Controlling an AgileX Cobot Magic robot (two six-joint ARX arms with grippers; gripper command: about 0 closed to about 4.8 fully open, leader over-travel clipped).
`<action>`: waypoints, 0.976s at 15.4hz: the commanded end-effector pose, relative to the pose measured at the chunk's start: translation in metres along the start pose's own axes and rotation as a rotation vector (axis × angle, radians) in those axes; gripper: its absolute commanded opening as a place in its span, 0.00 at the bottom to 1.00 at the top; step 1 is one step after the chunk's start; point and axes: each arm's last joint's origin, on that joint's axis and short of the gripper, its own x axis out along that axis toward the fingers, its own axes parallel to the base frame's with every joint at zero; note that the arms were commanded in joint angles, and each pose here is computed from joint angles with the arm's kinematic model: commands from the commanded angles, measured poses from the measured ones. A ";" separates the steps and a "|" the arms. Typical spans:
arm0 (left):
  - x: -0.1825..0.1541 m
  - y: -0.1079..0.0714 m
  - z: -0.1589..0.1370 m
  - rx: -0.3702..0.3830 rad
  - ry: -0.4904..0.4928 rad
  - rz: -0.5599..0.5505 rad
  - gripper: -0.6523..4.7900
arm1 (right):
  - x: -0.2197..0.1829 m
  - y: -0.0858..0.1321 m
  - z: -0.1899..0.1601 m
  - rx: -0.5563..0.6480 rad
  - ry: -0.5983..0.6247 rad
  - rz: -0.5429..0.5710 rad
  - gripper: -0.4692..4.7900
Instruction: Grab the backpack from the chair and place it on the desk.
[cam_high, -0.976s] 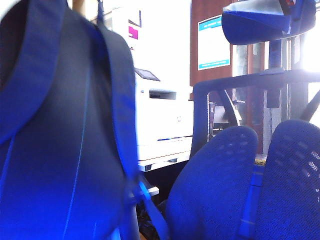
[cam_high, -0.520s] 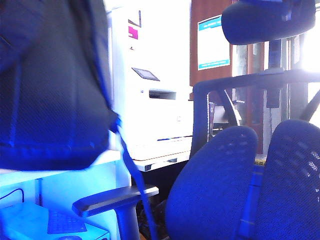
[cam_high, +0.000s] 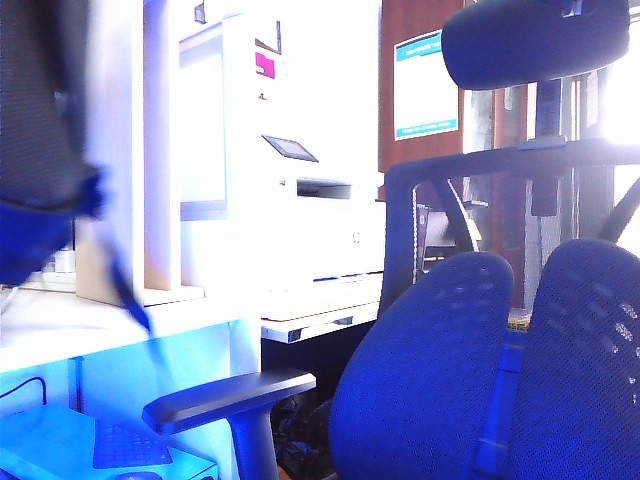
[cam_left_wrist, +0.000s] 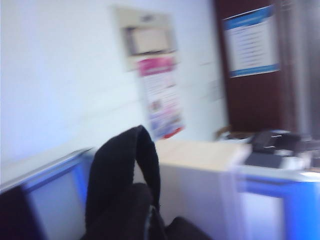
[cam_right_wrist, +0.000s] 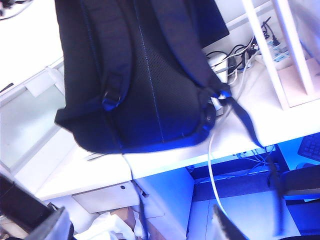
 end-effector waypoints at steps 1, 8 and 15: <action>0.014 0.014 0.025 0.123 -0.204 0.042 0.11 | 0.000 0.001 0.001 0.001 -0.002 -0.004 0.78; 0.020 0.101 0.017 0.263 -0.222 0.258 0.11 | -0.001 -0.005 -0.005 0.076 0.017 -0.083 0.78; 0.019 0.183 -0.065 0.159 0.052 0.402 0.11 | 0.002 -0.002 -0.005 0.067 0.023 -0.066 0.78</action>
